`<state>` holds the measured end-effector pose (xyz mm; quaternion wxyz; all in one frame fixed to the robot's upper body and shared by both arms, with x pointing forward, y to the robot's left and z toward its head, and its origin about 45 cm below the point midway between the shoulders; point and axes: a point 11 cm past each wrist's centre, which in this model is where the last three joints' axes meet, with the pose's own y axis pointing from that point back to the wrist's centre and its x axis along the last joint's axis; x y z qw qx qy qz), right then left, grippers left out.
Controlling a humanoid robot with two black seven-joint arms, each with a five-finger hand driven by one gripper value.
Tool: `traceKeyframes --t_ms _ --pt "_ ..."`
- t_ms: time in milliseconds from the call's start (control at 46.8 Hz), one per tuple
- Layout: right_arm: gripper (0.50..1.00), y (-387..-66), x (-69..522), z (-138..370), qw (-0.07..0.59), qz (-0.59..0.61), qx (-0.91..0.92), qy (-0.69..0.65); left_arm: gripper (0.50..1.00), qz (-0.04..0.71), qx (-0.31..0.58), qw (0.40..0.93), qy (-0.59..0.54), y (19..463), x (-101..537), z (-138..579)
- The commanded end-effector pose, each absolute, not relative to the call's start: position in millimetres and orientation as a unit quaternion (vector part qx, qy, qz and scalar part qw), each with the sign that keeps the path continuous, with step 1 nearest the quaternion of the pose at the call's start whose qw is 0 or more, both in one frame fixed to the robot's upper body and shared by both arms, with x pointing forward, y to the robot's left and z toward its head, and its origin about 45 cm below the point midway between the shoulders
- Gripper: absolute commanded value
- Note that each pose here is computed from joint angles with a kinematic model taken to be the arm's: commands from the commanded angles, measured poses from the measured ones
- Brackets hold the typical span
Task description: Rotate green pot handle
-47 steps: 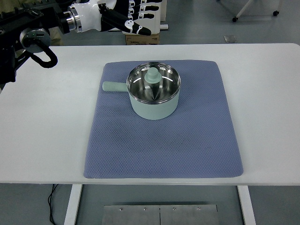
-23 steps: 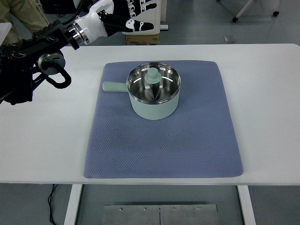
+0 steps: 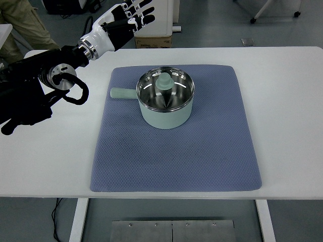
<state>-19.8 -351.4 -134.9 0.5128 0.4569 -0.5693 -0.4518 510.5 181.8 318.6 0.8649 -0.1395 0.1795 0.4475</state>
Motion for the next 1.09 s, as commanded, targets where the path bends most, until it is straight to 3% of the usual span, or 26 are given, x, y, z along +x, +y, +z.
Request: traceKeyframes --t_ms 0,449,1068 --pt "1.0 -351.4 -19.2 -134.9 0.513 -0.452 0.457 -0.569 1.0 0.459 -0.164 0.849 0.207 188.0 510.5 312.3" --pt "1.0 -351.4 -20.1 -134.9 0.513 -0.452 0.457 -0.569 1.0 0.554 -0.232 0.734 0.318 233.8 510.6 269.7" --pt "1.0 -351.4 -20.1 -134.9 0.513 -0.452 0.457 -0.569 1.0 0.619 -0.23 0.683 0.312 287.7 503.4 229.7"
